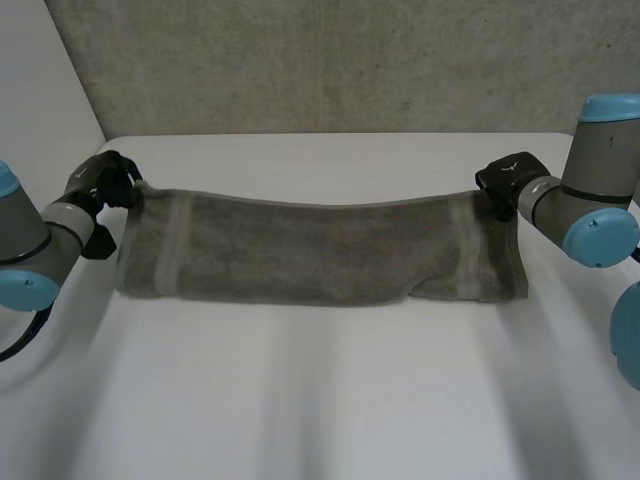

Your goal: Fold the towel.

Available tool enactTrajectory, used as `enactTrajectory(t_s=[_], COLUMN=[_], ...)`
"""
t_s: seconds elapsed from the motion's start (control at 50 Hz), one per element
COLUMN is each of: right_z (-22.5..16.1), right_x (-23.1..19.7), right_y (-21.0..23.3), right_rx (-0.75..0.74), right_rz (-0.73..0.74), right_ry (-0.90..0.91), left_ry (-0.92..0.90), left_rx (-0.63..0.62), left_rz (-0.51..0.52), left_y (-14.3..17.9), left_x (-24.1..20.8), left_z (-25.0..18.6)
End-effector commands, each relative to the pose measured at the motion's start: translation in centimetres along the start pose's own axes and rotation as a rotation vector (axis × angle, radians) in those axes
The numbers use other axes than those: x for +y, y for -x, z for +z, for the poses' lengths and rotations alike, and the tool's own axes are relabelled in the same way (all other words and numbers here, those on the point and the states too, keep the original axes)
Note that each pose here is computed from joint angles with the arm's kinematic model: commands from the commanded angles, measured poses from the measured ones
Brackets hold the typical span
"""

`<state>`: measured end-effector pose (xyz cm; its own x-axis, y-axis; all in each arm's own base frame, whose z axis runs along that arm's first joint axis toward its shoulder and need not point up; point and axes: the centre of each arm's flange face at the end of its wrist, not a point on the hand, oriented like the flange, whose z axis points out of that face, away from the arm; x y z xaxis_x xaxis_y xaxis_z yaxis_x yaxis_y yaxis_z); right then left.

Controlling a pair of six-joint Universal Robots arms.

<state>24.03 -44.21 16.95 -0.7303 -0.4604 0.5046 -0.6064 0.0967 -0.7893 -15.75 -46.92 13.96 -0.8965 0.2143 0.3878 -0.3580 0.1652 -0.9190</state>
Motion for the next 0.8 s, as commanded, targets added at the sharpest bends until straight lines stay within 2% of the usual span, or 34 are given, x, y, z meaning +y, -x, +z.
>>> enactTrajectory(t_s=[0.02,0.14,0.28,0.38,0.46,0.5,0.56,0.72,0.8], right_z=[0.3,-0.4,-4.2,-6.5,-7.9,-9.0,-9.8,-9.8,-9.5], right_x=[-0.1,-2.4,-7.5,-8.0,-6.7,-4.4,-2.2,2.0,3.1], right_y=[0.1,0.2,-2.1,-2.1,-1.1,0.5,1.6,4.1,4.6], right_rx=[0.019,0.035,0.075,0.052,-0.004,-0.071,-0.112,-0.133,-0.129], right_rz=[-0.005,0.013,0.049,0.04,0.023,-0.008,-0.022,-0.019,-0.017], right_ry=[-0.001,-0.057,-0.158,-0.115,-0.027,0.089,0.164,0.21,0.209], left_ry=[-0.002,0.026,0.005,-0.018,-0.013,0.0,0.021,0.043,0.049], left_rx=[0.011,0.016,0.041,0.059,0.089,0.122,0.15,0.186,0.185], left_rz=[0.002,-0.004,0.006,0.016,0.032,0.062,0.108,0.199,0.198], left_y=[-0.1,-0.8,-3.0,-4.2,-5.1,-5.9,-6.4,-6.9,-6.9], left_x=[0.0,0.0,-2.8,-4.9,-5.6,-5.6,-4.9,-3.3,-3.0], left_z=[0.2,-0.3,-2.4,-4.5,-6.1,-7.8,-9.3,-11.9,-12.3])
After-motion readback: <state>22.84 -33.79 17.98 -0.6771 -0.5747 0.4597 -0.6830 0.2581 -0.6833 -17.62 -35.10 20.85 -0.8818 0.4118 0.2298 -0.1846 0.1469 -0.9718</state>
